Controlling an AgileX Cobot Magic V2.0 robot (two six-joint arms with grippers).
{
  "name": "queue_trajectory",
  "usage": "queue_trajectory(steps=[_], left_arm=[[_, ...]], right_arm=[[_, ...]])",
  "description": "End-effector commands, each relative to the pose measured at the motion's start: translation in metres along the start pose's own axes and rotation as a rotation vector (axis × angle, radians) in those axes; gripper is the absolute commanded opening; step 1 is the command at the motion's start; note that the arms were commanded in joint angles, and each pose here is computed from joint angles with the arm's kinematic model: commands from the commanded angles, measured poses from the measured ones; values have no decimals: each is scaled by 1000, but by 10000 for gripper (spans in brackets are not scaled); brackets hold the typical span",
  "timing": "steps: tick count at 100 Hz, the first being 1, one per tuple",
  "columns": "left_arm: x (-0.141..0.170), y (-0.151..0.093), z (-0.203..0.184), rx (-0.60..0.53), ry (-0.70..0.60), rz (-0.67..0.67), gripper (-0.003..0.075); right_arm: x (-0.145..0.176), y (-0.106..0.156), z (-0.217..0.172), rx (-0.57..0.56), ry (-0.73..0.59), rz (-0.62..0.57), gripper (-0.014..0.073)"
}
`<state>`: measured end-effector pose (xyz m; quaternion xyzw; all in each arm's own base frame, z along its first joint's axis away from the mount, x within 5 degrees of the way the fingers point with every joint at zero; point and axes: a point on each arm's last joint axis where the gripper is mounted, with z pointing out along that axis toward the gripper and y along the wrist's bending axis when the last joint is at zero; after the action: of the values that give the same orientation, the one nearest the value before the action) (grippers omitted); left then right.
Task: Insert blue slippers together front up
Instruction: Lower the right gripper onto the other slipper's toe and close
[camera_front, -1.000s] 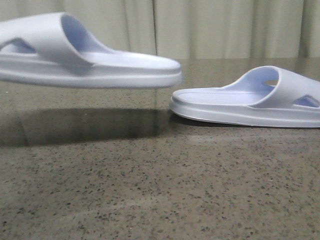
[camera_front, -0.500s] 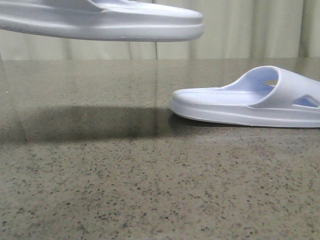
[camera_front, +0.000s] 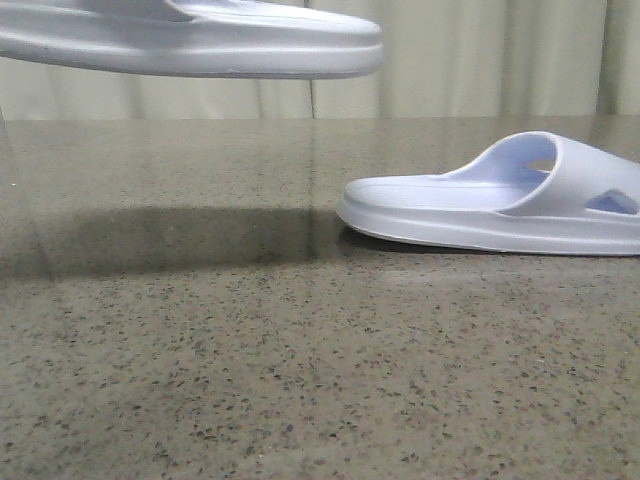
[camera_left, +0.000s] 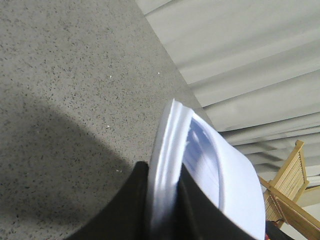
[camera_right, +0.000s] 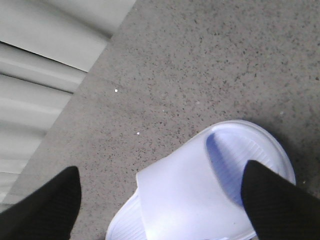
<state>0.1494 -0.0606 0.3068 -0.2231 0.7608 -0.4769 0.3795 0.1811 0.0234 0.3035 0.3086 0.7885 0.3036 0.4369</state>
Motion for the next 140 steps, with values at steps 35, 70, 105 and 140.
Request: queue_trajectory(steps=[35, 70, 105, 140], left_arm=[[-6, -13, -3, 47, -33, -13, 16], [-6, -13, -3, 47, -32, -13, 16], [-6, -13, -3, 47, -32, -13, 16], [-6, -13, -3, 47, -32, -13, 16]], right_arm=[[-14, -3, 25, 46, -38, 54, 569], [-13, -14, 37, 109, 0, 56, 569], [-10, -25, 56, 177, 51, 58, 569], [-10, -28, 61, 189, 53, 60, 569]])
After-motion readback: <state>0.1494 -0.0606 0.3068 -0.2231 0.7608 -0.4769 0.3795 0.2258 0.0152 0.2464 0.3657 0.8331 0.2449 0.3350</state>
